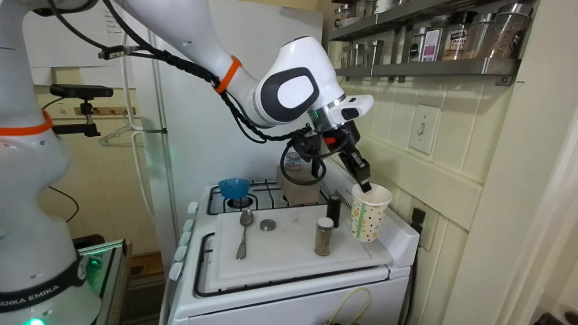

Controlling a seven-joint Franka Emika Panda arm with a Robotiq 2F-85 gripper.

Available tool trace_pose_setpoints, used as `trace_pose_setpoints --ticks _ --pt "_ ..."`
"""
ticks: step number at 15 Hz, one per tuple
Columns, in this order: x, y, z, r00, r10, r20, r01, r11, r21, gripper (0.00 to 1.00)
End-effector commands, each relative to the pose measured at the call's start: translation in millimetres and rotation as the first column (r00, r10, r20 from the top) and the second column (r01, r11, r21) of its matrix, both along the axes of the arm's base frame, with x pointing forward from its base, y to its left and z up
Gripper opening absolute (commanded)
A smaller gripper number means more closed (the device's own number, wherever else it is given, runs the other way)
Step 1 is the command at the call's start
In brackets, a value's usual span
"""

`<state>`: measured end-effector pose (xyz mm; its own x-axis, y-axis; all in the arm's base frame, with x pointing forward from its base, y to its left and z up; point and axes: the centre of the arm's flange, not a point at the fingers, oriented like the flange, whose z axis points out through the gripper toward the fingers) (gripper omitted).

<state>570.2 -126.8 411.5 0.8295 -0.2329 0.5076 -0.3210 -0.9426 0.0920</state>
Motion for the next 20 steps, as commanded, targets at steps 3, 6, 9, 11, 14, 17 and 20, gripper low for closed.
trace_pose_setpoints --ticks 3,6,9,11,14,17,20 --pt "33 12 -24 0.997 0.065 -0.035 -0.067 0.996 -0.065 0.01" --pt "35 24 -36 0.995 0.083 -0.056 -0.088 0.992 -0.090 0.01" --pt "33 32 -48 0.993 0.097 -0.061 -0.104 0.989 -0.108 0.01" --pt "31 40 -52 0.994 0.096 -0.051 -0.101 0.988 -0.117 0.01" --pt "29 56 -56 0.992 0.116 -0.042 -0.120 0.987 -0.109 0.01" --pt "27 68 -58 0.992 0.124 -0.037 -0.127 0.986 -0.104 0.01" --pt "25 75 -61 0.993 0.114 -0.040 -0.118 0.986 -0.117 0.01"
